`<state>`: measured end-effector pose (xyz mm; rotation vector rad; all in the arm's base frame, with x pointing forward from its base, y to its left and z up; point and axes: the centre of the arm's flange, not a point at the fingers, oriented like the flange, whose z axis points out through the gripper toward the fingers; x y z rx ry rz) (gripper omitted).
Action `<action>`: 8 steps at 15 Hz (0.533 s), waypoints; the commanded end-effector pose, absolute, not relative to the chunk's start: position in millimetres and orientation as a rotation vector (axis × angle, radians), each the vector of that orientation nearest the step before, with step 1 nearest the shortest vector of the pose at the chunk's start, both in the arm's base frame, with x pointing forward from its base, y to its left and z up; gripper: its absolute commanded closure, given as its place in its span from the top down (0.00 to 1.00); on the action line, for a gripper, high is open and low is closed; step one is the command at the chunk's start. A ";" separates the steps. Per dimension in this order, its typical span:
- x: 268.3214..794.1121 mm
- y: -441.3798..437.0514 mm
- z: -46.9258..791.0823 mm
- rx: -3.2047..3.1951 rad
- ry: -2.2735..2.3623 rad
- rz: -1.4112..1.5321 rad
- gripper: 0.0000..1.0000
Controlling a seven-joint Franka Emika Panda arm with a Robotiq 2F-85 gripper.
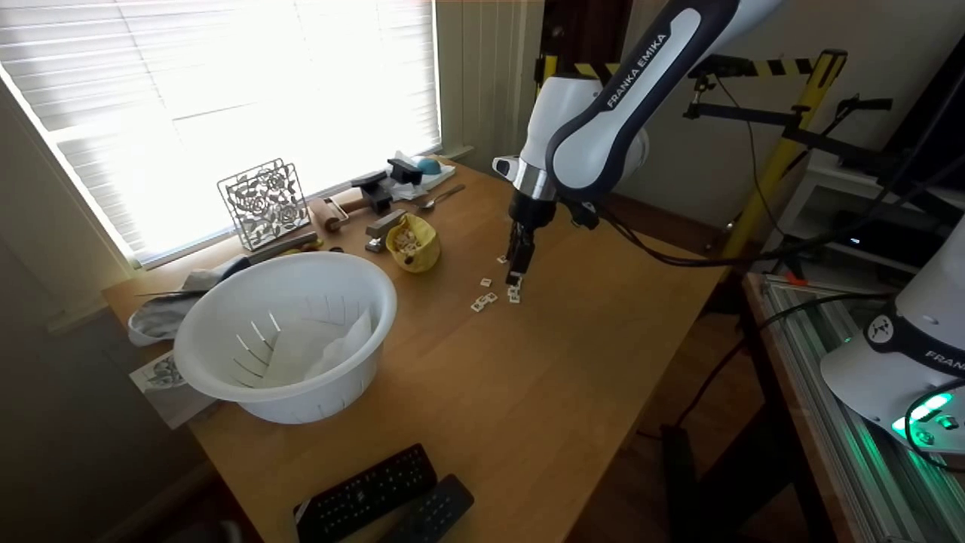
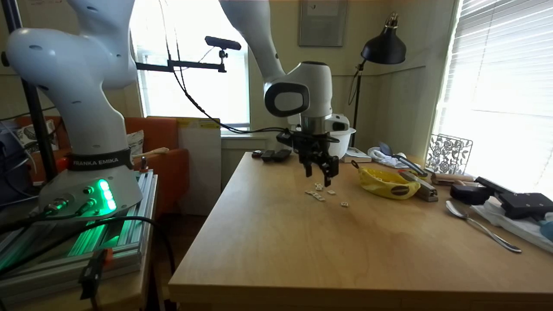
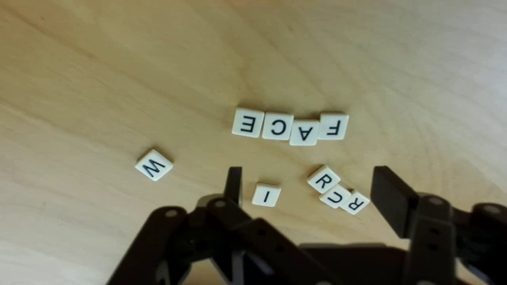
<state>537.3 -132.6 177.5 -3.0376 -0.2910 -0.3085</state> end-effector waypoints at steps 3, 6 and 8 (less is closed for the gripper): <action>521.0 -133.7 197.1 -3.067 -0.304 -0.255 1.00; 515.9 -134.9 203.2 -3.075 -0.303 -0.237 1.00; 513.6 -135.3 206.8 -3.084 -0.296 -0.228 1.00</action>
